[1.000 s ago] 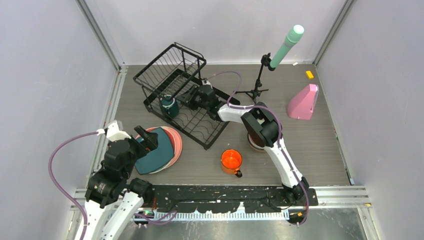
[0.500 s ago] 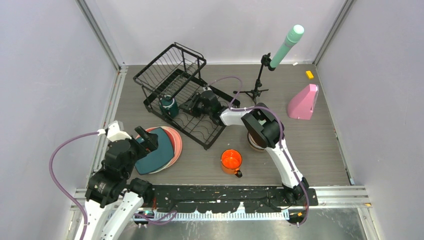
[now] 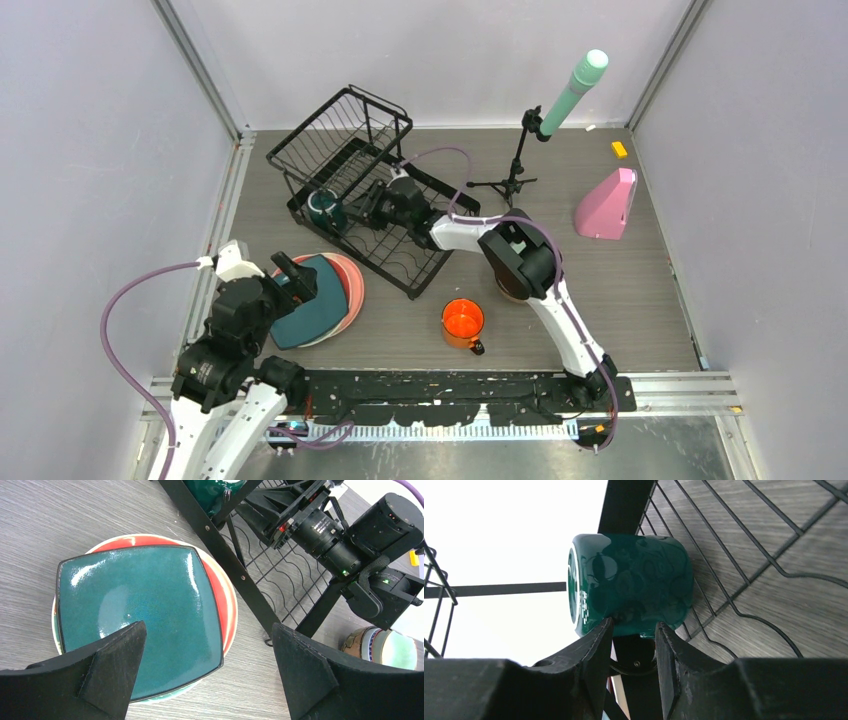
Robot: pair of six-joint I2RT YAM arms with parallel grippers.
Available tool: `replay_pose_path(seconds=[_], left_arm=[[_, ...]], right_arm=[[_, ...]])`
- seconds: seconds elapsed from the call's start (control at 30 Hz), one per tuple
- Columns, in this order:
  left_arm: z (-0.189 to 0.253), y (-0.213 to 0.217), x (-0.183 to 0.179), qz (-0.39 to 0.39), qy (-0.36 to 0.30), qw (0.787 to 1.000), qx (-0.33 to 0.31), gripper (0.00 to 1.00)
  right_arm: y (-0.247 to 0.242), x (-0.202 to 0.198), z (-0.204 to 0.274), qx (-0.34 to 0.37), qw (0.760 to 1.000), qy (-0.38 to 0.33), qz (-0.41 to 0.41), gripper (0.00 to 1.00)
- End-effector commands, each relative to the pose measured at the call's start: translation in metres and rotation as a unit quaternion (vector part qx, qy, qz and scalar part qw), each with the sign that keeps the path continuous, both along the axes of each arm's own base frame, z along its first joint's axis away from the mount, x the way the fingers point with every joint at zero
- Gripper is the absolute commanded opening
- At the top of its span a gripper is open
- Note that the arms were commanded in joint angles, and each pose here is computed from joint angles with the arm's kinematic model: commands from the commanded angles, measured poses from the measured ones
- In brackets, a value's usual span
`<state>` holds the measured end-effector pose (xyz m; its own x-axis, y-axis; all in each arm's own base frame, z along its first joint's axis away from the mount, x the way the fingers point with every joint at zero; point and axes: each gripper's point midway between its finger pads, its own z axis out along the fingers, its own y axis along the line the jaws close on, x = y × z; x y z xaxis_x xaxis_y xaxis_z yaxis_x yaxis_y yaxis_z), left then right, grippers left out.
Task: Load the mixed dishes into the dish rack
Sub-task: Move the cup to the dish rack.
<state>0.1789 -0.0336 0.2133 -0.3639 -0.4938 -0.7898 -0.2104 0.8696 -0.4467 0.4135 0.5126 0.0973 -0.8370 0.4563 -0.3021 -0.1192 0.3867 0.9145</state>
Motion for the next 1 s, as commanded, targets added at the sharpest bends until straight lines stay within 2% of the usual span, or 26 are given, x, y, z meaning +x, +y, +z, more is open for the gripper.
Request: replay_pose_path(seconds=[0.0,0.33,0.5,0.63,0.83,0.97], left_arm=[[0.008,0.002,0.002,0.004,-0.013,1.0,0.002,1.0],[0.009,0.001,0.002,0.003,-0.012,1.0,0.0,1.0],[0.014,-0.016,0.006,-0.049,-0.019,0.999,0.001,1.0],[0.014,-0.028,0.009,-0.083,-0.015,0.996,0.0,1.0],[0.013,-0.049,0.015,-0.128,-0.014,0.992,-0.017,1.0],[0.014,-0.057,0.016,-0.155,-0.005,0.988,-0.012,1.0]], right_arm=[[0.012,0.015,0.027,0.028,0.999,-0.04,-0.01,0.42],[0.025,0.02,0.019,0.038,0.998,-0.044,0.0,0.43],[0.03,0.014,0.024,0.027,0.998,-0.051,0.041,0.44],[0.015,0.008,0.039,0.009,0.996,-0.07,0.056,0.48],[-0.02,-0.027,0.059,-0.034,0.991,-0.097,0.082,0.53],[-0.047,-0.061,0.084,-0.012,0.987,-0.12,0.103,0.58]])
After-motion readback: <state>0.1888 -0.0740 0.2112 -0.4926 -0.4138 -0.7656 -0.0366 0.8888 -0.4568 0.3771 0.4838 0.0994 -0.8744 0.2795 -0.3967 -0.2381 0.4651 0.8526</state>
